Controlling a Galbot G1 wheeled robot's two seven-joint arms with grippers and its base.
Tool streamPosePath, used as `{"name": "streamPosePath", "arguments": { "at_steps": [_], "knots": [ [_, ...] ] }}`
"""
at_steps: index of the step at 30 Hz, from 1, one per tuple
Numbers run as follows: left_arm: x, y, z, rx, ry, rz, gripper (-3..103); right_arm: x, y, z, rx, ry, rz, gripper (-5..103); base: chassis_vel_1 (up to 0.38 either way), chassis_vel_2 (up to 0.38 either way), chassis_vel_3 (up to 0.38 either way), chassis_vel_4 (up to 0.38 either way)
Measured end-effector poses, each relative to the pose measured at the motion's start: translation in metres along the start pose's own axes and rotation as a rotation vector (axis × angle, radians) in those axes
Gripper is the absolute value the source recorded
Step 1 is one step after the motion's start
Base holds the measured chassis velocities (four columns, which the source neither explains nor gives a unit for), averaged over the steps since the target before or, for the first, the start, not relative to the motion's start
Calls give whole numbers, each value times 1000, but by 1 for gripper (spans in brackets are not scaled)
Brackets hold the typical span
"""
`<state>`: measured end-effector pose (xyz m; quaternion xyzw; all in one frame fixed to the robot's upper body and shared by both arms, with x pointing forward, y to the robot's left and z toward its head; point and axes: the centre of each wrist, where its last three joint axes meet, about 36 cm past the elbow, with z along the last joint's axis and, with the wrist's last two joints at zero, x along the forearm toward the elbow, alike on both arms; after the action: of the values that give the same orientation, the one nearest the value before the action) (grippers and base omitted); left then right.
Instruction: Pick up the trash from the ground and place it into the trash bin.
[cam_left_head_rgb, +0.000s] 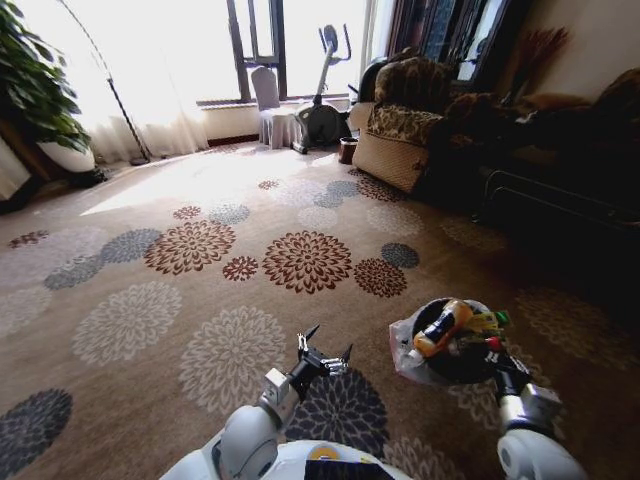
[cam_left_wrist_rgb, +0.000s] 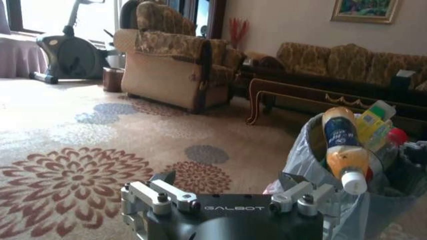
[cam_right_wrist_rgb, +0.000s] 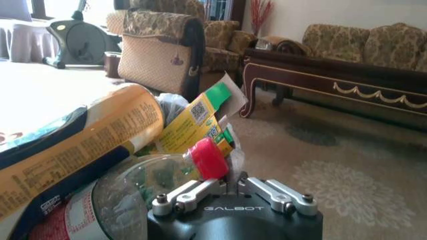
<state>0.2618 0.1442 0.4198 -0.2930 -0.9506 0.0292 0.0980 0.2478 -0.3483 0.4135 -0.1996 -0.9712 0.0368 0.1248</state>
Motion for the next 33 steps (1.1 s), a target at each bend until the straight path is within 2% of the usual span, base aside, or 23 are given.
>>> {"name": "streamPosePath", "arguments": {
  "at_steps": [10, 24, 33],
  "knots": [
    [-2, 0, 3, 5, -8, 9, 100, 0, 0, 4, -1, 0, 1, 2, -45, 54, 49, -55],
    [0, -1, 7, -18, 6, 35, 100, 1, 0, 1, 11, -25, 21, 2, -166, 162, 156, -173],
    [2, 0, 10, -32, 15, 59, 100, 4, -6, -2, 19, -46, 49, 2, -26, -71, -67, -16]
  ]
}}
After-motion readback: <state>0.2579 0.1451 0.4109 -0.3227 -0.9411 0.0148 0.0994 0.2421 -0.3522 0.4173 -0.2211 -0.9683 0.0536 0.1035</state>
